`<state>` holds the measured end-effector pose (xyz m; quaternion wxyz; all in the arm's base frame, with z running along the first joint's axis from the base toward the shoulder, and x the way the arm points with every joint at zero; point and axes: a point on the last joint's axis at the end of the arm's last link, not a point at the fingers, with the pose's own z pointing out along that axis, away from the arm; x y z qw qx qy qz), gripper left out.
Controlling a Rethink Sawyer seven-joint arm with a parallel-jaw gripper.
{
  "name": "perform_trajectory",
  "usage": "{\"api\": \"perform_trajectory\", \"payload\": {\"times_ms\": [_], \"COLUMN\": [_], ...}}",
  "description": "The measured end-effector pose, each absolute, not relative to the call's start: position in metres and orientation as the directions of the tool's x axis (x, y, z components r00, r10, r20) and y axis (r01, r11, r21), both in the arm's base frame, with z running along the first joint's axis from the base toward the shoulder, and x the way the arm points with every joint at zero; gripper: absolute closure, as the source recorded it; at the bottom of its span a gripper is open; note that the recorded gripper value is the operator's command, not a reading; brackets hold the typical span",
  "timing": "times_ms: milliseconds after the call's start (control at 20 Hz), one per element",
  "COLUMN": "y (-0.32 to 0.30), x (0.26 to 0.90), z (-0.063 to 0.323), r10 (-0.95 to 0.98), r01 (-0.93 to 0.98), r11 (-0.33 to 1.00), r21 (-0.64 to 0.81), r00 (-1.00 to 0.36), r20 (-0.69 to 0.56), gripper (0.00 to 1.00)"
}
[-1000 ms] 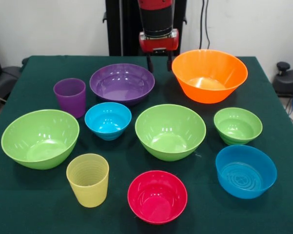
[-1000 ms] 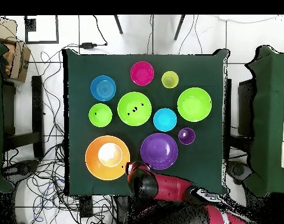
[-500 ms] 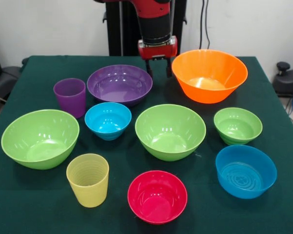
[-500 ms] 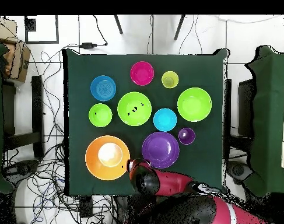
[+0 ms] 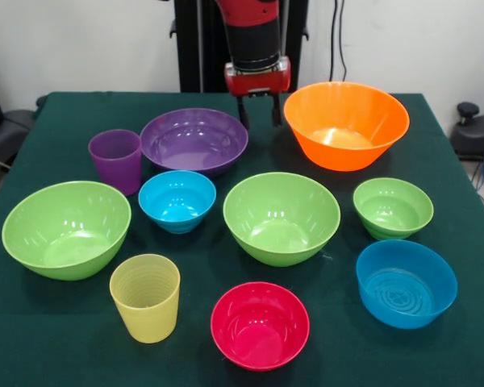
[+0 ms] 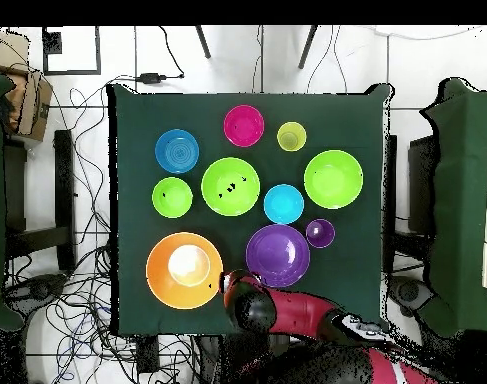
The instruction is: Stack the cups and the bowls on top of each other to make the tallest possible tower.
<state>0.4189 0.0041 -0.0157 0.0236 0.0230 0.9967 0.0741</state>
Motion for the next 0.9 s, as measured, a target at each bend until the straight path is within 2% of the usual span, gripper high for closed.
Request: {"api": "perform_trajectory", "payload": {"times_ms": [550,900], "y": [-0.007,-0.007], "x": [0.441,0.449], "z": [0.024,0.035], "r10": [0.015,0.001], "r01": [0.012,-0.003], "r11": [0.993,0.994], "r21": [0.116,0.111], "r00": [-0.999,-0.999], "r20": [-0.032,-0.036], "gripper": [0.0,0.0]}}
